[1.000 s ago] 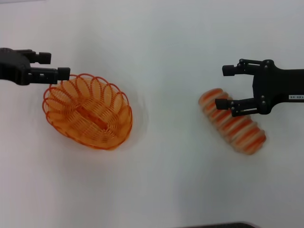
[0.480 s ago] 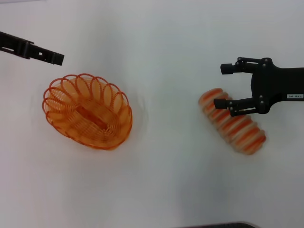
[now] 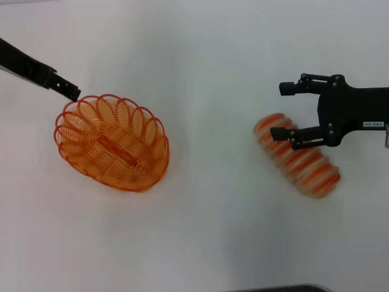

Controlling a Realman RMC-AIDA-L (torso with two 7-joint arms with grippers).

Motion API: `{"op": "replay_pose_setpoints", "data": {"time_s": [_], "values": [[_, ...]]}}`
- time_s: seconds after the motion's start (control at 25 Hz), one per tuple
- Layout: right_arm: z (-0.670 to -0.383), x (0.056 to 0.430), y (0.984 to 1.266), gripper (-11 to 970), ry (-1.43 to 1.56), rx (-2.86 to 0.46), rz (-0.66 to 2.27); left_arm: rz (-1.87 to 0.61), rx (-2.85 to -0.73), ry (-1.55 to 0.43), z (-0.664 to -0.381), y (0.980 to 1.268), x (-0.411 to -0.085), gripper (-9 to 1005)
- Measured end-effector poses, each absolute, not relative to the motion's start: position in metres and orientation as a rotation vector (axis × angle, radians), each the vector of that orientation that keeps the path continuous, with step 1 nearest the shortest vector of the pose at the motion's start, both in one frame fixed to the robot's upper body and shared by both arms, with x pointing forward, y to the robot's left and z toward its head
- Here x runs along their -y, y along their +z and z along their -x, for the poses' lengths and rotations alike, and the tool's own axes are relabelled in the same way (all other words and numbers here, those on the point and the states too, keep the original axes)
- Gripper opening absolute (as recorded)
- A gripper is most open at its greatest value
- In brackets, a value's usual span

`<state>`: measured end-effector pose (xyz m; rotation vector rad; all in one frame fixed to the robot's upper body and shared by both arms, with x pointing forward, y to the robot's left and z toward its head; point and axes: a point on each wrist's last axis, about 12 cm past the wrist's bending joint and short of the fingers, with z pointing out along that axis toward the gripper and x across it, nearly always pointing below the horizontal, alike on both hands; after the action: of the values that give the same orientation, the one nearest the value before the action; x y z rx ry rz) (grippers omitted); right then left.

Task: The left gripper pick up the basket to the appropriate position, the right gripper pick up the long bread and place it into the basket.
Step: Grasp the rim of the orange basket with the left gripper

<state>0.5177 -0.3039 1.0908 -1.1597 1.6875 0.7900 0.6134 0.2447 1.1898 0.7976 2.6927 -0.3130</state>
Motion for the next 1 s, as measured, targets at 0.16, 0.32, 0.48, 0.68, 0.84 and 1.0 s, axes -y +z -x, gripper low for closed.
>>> {"op": "replay_pose_setpoints", "data": {"time_s": [0.16, 0.32, 0.48, 0.68, 0.84, 1.0], "values": [[-0.519, 0.303, 1.089, 928, 0.782, -1.687, 1.165, -0.809, -2.713, -0.274, -0.615, 1.182, -0.235, 851], [-0.519, 0.302, 1.088, 928, 0.78, -1.689, 1.167, -0.806, -2.732, -0.274, -0.617, 1.174, -0.23, 850], [-0.52, 0.302, 1.088, 928, 0.778, -1.691, 1.168, -0.799, -2.745, -0.274, -0.619, 1.166, -0.227, 848], [-0.52, 0.302, 1.087, 927, 0.769, -1.698, 1.167, -0.779, -2.76, -0.269, -0.62, 1.157, -0.23, 847], [-0.521, 0.302, 1.086, 927, 0.765, -1.702, 1.164, -0.774, -2.775, -0.275, -0.619, 1.151, -0.231, 845], [-0.521, 0.301, 1.086, 927, 0.771, -1.702, 1.162, -0.765, -2.784, -0.278, -0.619, 1.144, -0.231, 844]]}}
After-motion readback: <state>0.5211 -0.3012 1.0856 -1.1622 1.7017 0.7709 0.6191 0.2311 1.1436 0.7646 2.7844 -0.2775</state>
